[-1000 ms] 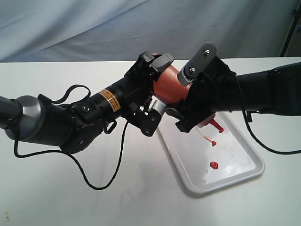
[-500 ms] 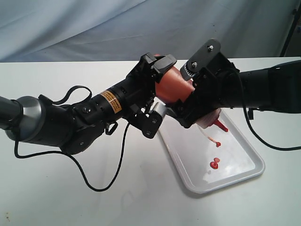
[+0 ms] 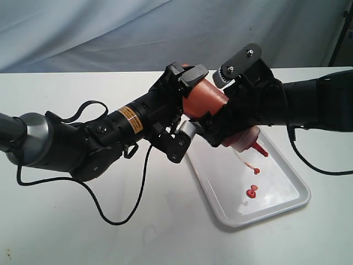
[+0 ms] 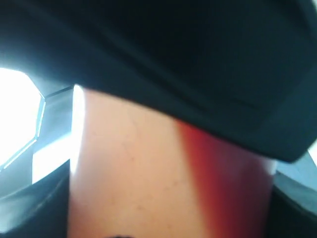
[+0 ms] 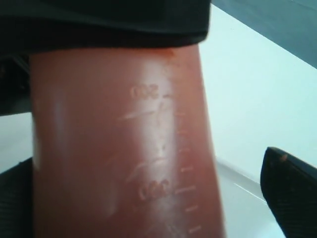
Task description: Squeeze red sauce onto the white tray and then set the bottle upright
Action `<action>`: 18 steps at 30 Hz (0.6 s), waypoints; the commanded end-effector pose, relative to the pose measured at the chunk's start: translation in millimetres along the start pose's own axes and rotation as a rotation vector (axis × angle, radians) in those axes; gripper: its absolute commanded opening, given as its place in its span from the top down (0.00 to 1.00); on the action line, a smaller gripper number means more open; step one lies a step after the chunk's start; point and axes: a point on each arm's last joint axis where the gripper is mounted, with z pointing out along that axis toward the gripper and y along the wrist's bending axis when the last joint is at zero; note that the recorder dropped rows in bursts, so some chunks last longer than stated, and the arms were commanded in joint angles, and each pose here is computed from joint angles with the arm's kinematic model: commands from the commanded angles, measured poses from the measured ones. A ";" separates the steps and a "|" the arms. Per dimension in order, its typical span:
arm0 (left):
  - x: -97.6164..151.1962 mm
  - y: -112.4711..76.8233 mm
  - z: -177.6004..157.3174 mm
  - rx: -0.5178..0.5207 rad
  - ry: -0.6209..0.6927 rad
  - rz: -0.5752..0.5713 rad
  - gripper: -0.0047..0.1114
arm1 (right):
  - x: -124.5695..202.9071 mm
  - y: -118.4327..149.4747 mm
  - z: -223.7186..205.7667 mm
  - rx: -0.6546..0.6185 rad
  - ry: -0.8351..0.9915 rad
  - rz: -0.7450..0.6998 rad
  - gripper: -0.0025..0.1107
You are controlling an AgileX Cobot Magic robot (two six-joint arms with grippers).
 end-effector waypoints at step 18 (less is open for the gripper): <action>-2.5 20.8 -0.3 -0.125 -0.005 -0.032 0.96 | -10.1 -2.1 -9.6 0.004 -0.031 0.004 0.98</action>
